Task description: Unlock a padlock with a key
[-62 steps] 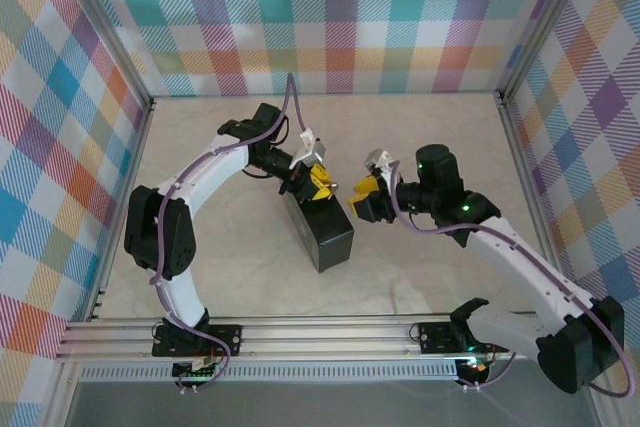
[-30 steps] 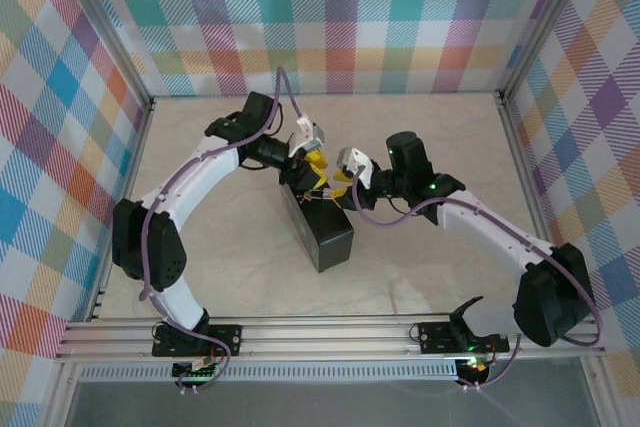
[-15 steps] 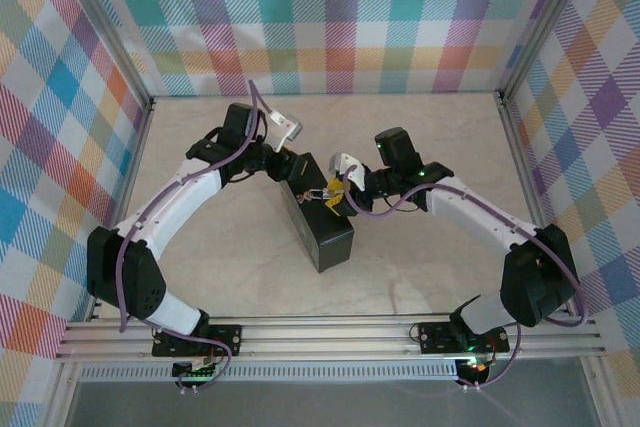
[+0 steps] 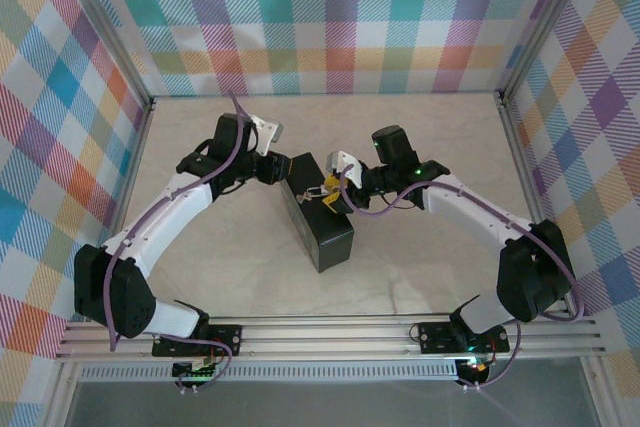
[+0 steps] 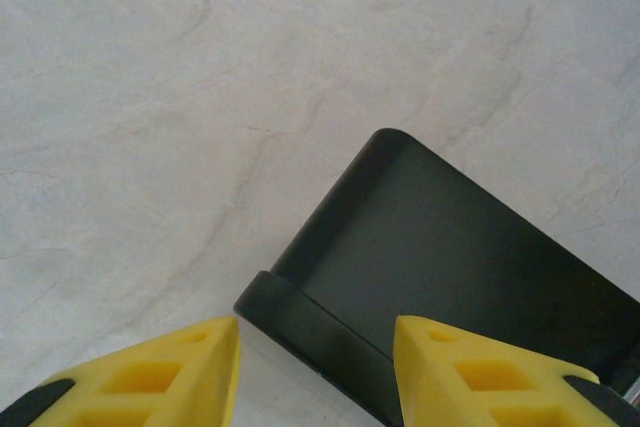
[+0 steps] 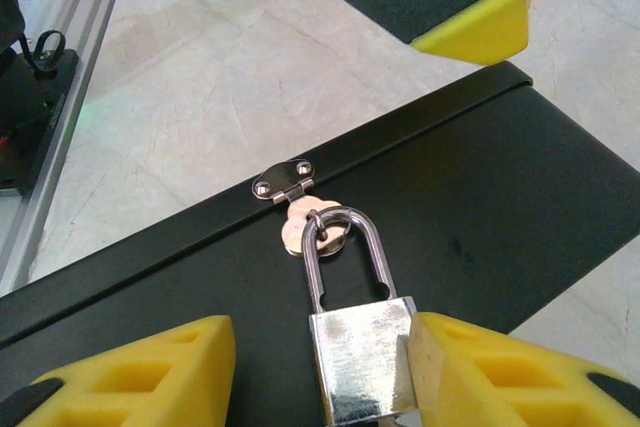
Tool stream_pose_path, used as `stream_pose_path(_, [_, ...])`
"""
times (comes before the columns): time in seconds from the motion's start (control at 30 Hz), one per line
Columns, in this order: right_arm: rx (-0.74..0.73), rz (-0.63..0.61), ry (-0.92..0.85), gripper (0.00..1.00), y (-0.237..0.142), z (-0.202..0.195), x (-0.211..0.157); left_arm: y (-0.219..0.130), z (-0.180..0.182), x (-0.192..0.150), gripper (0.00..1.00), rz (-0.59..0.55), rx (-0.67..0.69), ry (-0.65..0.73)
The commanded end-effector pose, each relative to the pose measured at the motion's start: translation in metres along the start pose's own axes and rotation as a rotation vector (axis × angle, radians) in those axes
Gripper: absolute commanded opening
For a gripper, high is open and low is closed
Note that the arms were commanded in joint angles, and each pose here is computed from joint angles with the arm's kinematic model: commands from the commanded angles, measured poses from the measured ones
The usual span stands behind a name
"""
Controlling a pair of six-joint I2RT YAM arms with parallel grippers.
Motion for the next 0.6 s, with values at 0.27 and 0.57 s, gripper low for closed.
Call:
stream_pose_path(0.27, [-0.008, 0.035, -0.054, 0.52, 0.001, -0.007, -0.003, -0.008, 0.001, -0.006, 0.42, -0.011, 0.003, -0.022])
stream_pose_path(0.57, [0.021, 0.005, -0.090, 0.56, -0.008, -0.014, 0.005, -0.005, 0.002, -0.012, 0.42, 0.004, 0.000, -0.026])
Point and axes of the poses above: each hand's point on the last joint's axis, 136 mm out from that joint toward the fingers, its own y axis out along the fingers, its own z axis along the line the jaws close on, x = y × z, the point moved 7 cm from there along -y, back along the fingers, and after that the axes turned 6 degrees about -y, right-handed, at the moved point
